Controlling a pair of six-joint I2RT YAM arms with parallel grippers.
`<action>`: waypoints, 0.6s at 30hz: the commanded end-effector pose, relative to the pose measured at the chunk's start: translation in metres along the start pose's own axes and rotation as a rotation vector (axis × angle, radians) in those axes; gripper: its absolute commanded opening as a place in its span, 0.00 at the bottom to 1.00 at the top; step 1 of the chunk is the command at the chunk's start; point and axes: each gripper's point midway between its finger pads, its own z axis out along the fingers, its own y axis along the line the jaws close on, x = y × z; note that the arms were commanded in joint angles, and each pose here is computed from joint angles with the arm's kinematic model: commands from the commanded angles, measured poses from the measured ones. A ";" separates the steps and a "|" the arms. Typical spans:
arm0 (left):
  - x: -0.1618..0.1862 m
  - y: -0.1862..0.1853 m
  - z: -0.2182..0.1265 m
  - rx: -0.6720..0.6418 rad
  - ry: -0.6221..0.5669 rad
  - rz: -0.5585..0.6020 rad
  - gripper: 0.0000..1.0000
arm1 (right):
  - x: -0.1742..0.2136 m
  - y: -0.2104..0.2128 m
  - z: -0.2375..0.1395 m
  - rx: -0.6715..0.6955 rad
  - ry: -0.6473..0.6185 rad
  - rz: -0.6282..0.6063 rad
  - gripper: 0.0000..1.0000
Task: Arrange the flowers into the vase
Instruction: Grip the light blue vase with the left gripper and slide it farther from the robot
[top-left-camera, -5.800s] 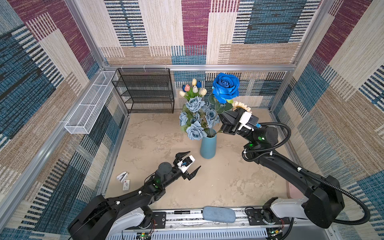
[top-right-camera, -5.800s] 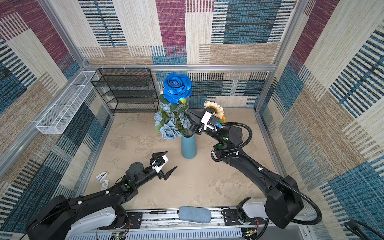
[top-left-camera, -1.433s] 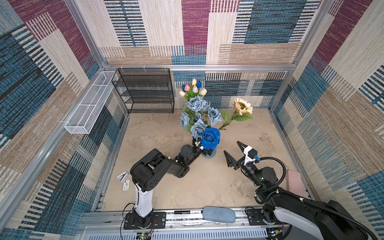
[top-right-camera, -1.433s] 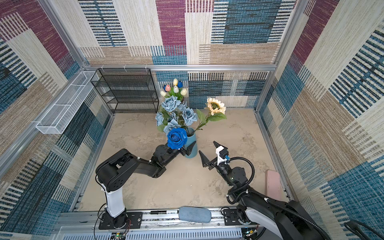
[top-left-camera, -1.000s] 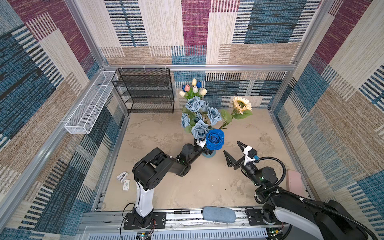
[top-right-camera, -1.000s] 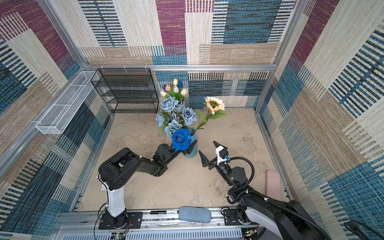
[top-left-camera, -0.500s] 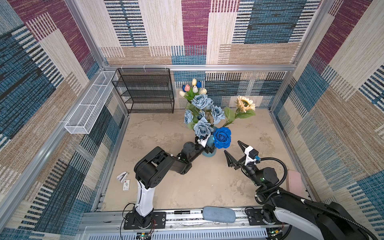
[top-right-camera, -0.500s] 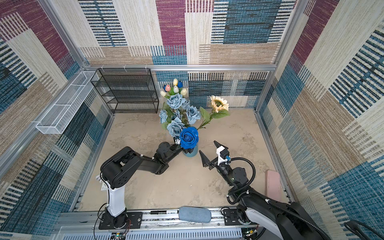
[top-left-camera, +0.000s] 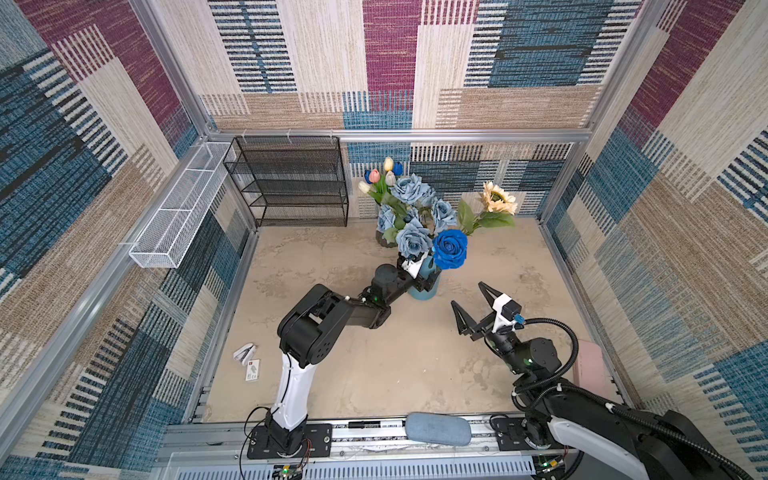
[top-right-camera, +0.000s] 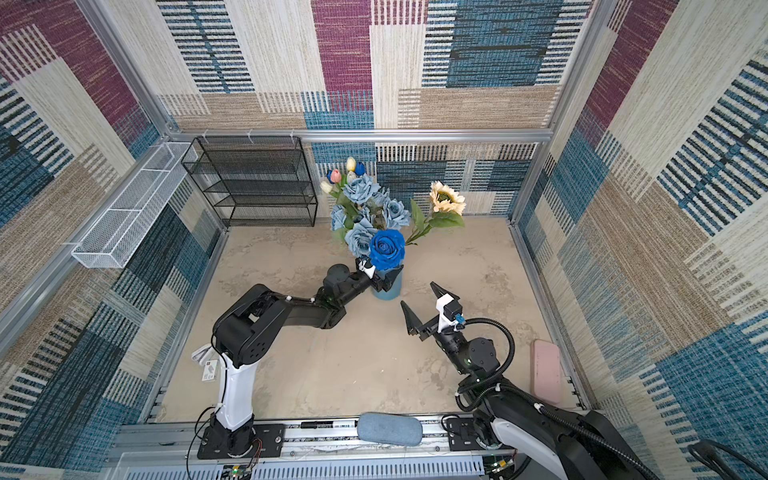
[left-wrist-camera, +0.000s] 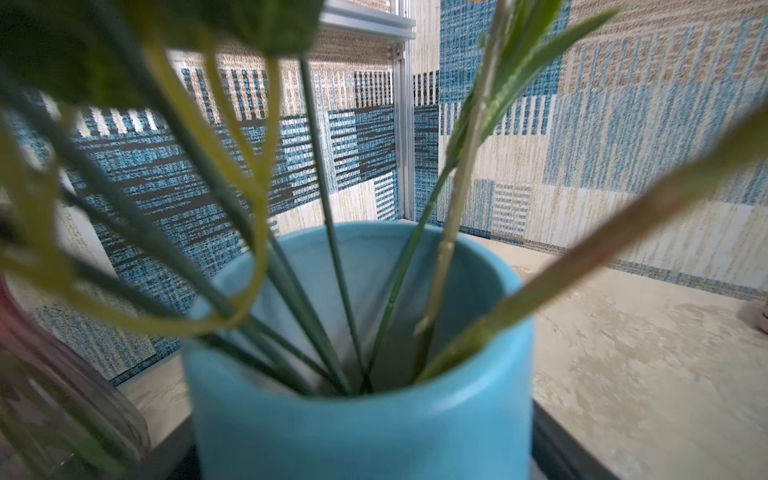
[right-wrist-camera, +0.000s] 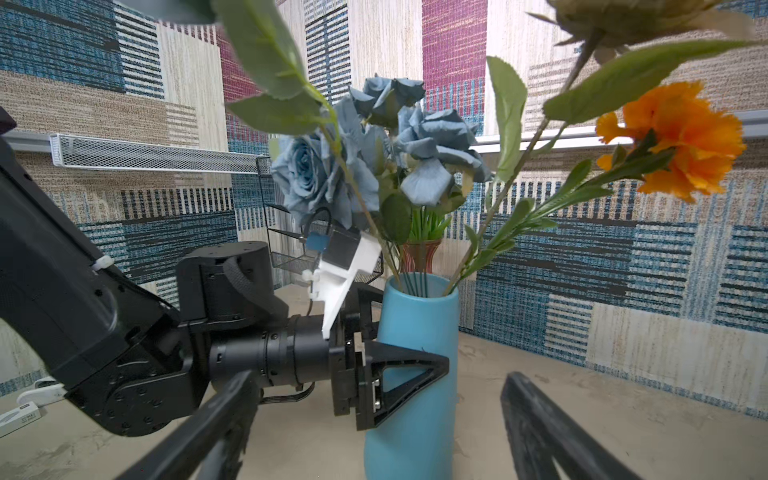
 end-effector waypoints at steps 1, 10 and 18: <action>-0.043 0.010 0.017 0.011 -0.148 0.053 0.41 | -0.001 -0.002 -0.001 0.013 -0.007 -0.002 0.94; -0.039 0.040 0.081 0.046 -0.149 0.052 0.41 | 0.001 -0.002 0.000 0.011 -0.001 0.000 0.94; -0.029 0.053 0.129 0.106 -0.131 0.034 0.41 | 0.003 -0.001 0.002 0.009 0.006 -0.002 0.94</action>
